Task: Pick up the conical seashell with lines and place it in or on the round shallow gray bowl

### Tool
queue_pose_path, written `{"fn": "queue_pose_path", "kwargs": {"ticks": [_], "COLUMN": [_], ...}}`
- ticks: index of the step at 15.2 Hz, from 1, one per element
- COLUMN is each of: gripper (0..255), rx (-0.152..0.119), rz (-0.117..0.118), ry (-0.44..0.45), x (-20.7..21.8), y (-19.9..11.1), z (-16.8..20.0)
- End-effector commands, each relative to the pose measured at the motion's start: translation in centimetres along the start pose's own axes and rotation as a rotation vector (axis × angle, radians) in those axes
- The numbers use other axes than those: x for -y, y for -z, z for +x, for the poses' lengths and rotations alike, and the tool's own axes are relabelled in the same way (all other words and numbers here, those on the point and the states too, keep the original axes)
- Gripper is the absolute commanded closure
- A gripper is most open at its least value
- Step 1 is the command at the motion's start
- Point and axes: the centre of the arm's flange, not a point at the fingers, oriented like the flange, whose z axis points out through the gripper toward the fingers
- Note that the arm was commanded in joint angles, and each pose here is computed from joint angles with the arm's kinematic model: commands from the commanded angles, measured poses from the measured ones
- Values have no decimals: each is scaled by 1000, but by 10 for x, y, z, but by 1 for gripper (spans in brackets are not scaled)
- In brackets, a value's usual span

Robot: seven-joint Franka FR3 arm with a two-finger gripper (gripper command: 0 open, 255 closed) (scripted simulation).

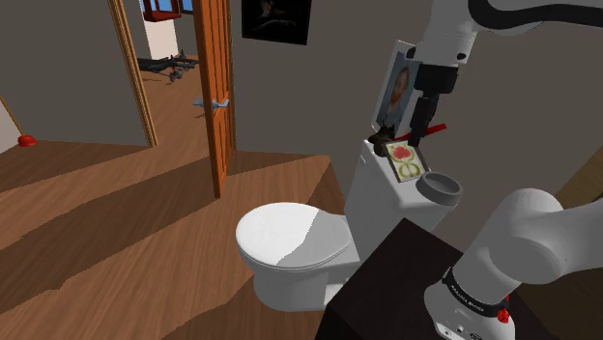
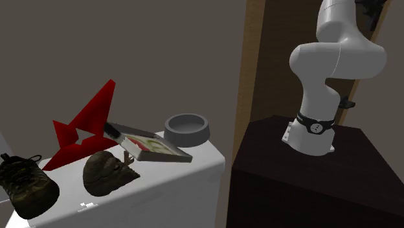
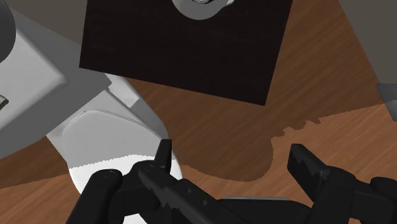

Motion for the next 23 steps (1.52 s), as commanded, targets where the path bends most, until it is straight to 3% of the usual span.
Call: {"fn": "queue_pose_path", "kwargs": {"ticks": [1,23], "gripper": [0,0], "rx": [0,127], "rz": [0,-3], "ry": [0,348], "x": [0,-275], "y": [0,-71], "z": [0,49]}}
